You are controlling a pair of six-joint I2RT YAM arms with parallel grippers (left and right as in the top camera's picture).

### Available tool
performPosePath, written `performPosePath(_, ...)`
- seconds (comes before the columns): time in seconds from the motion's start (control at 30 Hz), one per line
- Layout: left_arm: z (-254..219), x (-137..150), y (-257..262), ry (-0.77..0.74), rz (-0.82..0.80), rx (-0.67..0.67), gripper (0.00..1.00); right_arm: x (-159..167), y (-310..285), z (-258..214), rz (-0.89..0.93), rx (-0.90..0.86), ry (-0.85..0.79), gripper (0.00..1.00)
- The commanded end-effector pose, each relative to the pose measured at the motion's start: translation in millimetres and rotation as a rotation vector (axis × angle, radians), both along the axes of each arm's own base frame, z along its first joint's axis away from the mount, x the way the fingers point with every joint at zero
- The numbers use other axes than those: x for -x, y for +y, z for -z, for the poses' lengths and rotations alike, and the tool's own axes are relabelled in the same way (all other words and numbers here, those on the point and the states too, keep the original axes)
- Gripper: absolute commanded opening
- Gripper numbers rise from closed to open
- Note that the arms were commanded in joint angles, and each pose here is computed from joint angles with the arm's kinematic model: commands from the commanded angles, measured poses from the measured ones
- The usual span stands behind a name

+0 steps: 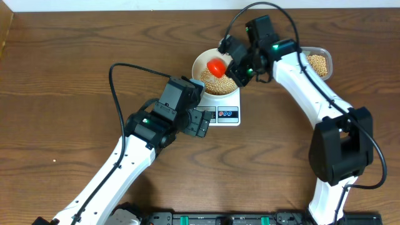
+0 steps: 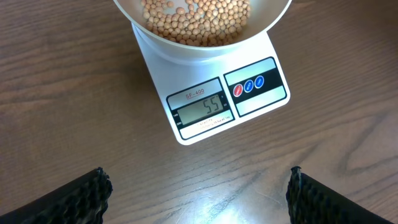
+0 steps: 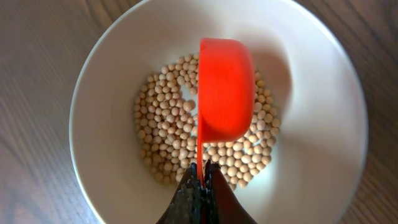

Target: Scoop item into bowl and weigh 50g on scale

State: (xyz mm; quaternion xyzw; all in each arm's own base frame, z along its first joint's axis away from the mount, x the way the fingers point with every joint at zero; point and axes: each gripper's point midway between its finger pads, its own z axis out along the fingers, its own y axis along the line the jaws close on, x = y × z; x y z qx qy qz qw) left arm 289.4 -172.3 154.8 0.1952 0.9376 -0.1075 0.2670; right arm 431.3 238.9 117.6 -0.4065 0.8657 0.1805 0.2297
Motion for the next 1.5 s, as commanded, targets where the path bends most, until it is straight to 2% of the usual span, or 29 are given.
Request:
performPosePath(0.0, -2, -1, 4, -0.012, -0.010, -0.011, 0.92, -2, 0, 0, -0.031, 0.079, -0.054, 0.01)
performPosePath(0.4, -2, -1, 4, -0.012, -0.010, -0.011, 0.93, 19, 2, 8, -0.091, 0.116, 0.000, 0.01)
performPosePath(1.03, -2, -1, 4, -0.012, -0.010, -0.011, 0.92, 39, 18, 2, -0.151, -0.007, 0.089, 0.01)
performPosePath(1.3, -2, -1, 4, -0.012, -0.010, -0.011, 0.92, 39, 13, -7, -0.143, -0.113, 0.136, 0.01)
performPosePath(1.47, -2, -1, 4, -0.012, -0.010, -0.011, 0.92, 37, 5, -22, -0.130, -0.257, 0.190, 0.01)
